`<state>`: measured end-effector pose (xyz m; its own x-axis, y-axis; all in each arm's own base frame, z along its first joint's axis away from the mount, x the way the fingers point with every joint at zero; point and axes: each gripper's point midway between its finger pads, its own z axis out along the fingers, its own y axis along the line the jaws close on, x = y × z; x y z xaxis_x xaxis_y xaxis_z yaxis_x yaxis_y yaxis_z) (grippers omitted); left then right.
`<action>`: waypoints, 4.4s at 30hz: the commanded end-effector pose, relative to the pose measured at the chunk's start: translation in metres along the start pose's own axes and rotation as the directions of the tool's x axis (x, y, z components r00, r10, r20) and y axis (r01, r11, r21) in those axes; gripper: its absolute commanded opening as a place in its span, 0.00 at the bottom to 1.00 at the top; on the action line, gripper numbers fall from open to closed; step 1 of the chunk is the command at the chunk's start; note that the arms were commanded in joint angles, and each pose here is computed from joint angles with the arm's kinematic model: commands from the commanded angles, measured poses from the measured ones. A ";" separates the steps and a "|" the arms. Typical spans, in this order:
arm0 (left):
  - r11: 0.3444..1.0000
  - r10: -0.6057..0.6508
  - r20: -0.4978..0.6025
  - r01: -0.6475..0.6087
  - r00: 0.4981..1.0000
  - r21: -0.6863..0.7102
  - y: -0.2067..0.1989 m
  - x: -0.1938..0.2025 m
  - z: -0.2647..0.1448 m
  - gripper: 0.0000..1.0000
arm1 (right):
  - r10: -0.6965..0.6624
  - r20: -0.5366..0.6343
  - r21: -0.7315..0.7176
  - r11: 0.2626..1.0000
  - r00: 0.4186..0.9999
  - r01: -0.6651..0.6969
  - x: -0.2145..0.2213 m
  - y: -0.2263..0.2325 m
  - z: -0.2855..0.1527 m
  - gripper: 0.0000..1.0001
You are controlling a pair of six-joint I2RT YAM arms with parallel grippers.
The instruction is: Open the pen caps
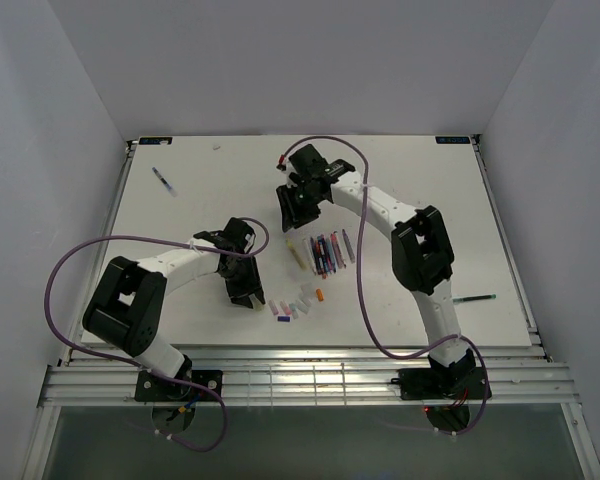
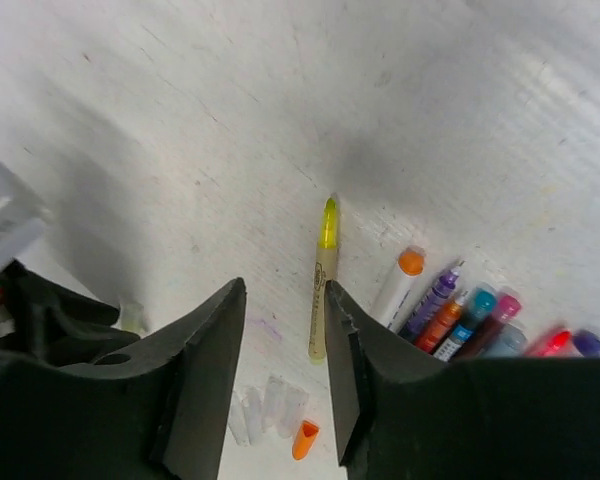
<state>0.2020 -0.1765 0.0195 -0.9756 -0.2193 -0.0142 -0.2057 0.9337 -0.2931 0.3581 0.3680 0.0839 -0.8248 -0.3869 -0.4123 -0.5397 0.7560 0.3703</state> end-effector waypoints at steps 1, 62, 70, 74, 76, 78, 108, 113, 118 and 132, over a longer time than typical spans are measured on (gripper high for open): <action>1.000 0.019 0.016 -0.019 1.000 0.000 0.000 -0.001 -0.004 0.47 | -0.052 0.153 0.042 0.998 0.987 0.046 -0.043 0.022 -0.070 0.45; 0.944 0.210 0.389 -0.290 0.897 0.159 -0.048 -0.034 -0.087 0.60 | 0.877 0.422 0.383 0.056 0.229 -0.922 0.324 -0.279 -0.220 0.81; 0.948 0.206 0.407 -0.285 0.890 0.142 -0.045 -0.037 -0.088 0.60 | 0.892 0.388 0.482 0.019 0.234 -0.876 0.341 -0.294 -0.217 0.67; 0.953 0.196 0.399 -0.270 0.896 0.138 -0.042 -0.035 -0.087 0.60 | 0.901 0.357 0.522 0.027 0.248 -0.853 0.347 -0.298 -0.214 0.61; 0.957 0.197 0.396 -0.264 0.897 0.121 -0.038 -0.035 -0.084 0.60 | 0.911 0.327 0.542 0.038 0.252 -0.840 0.353 -0.296 -0.209 0.58; 0.960 0.198 0.394 -0.258 0.897 0.105 -0.034 -0.035 -0.083 0.60 | 0.914 0.308 0.554 0.054 0.265 -0.831 0.355 -0.296 -0.206 0.49; 0.618 0.255 0.448 -0.501 0.857 0.606 -0.183 -0.037 -0.159 0.61 | 0.439 0.189 -0.424 0.843 0.879 -0.330 0.021 0.020 -0.155 0.08; 0.641 0.230 0.449 -0.481 0.863 0.598 -0.179 -0.039 -0.150 0.61 | 0.431 0.166 -0.482 0.820 0.887 -0.308 0.017 0.049 -0.152 0.08; 0.624 0.208 0.463 -0.481 0.862 0.615 -0.175 -0.032 -0.150 0.62 | 0.435 0.146 -0.502 0.807 0.888 -0.313 0.020 0.056 -0.149 0.08; 0.653 0.242 0.433 -0.476 0.868 0.590 -0.172 -0.028 -0.130 0.51 | 0.439 0.116 -0.523 0.790 0.891 -0.321 0.022 0.067 -0.143 0.08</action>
<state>0.2529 -0.2915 0.1865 -0.8815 -0.0937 -0.4627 0.3384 0.5579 -0.7578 0.2800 0.3253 0.2095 -0.9556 0.0653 -0.2873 -0.2210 0.4859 0.8456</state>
